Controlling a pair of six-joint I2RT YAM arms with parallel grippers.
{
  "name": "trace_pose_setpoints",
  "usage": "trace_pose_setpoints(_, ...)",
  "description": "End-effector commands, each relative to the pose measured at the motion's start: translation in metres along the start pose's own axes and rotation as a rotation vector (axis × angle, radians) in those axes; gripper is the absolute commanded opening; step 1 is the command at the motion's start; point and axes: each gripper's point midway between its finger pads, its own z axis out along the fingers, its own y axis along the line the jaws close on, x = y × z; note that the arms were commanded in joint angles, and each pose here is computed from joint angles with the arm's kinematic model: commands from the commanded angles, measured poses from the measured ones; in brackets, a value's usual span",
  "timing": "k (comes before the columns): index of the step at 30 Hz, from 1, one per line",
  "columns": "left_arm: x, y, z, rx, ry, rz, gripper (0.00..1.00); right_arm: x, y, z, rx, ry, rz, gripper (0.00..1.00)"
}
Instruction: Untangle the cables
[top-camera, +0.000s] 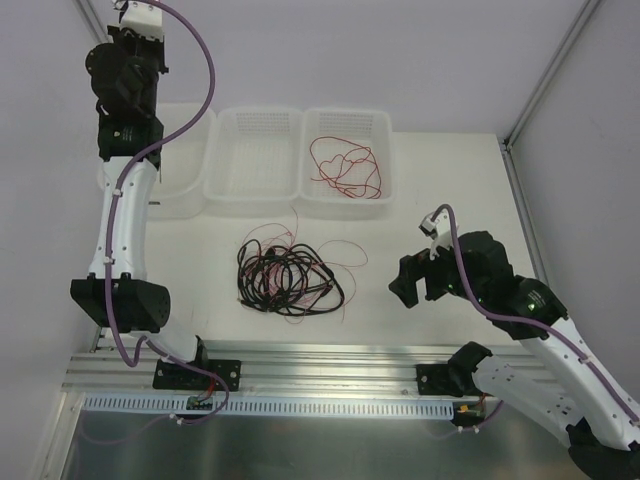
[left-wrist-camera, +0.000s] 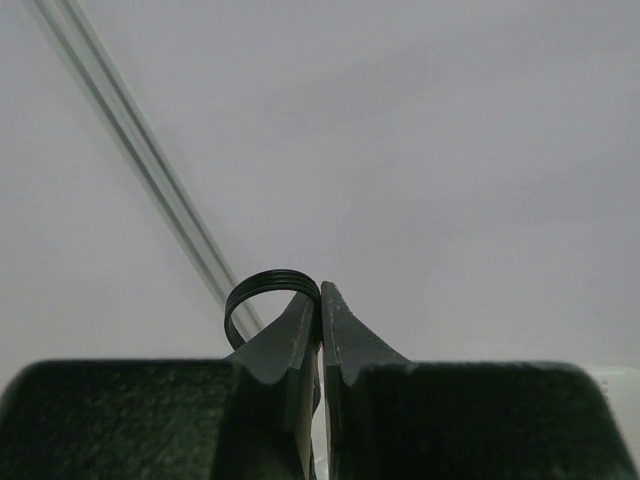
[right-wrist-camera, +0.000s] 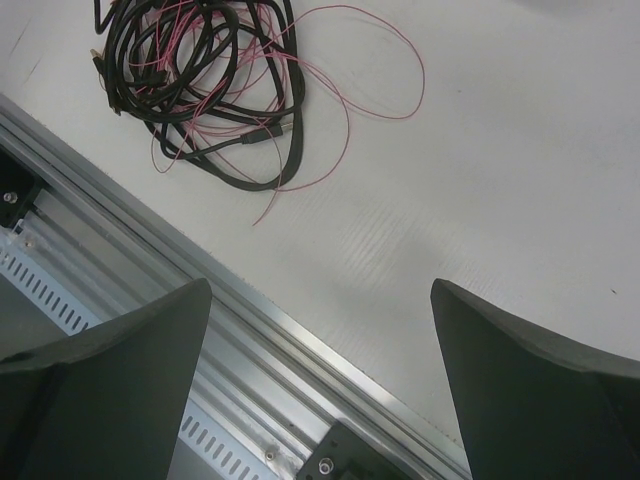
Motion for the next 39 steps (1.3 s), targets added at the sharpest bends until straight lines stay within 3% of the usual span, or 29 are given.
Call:
trace_pose_setpoints(1, -0.025, 0.004, -0.008, -0.009, -0.079, -0.056, 0.02, -0.009, 0.007, 0.002, -0.039, -0.037, -0.022, 0.97)
trace_pose_setpoints(10, 0.042, 0.009, -0.015, -0.139, 0.067, -0.068, 0.01, -0.004, 0.008, 0.0, -0.05, -0.035, -0.018, 0.97)
trace_pose_setpoints(15, 0.048, 0.007, -0.022, -0.155, -0.002, 0.027, 0.02, -0.001, 0.008, 0.0, -0.049, -0.029, -0.017, 0.97)
trace_pose_setpoints(20, 0.055, -0.022, -0.023, -0.12, -0.009, 0.108, 0.03, -0.001, 0.009, 0.003, -0.057, -0.021, -0.015, 0.97)
trace_pose_setpoints(39, 0.188, -0.033, 0.003, -0.221, 0.248, 0.176, 0.09, 0.009, 0.006, 0.006, -0.049, 0.006, -0.021, 0.97)
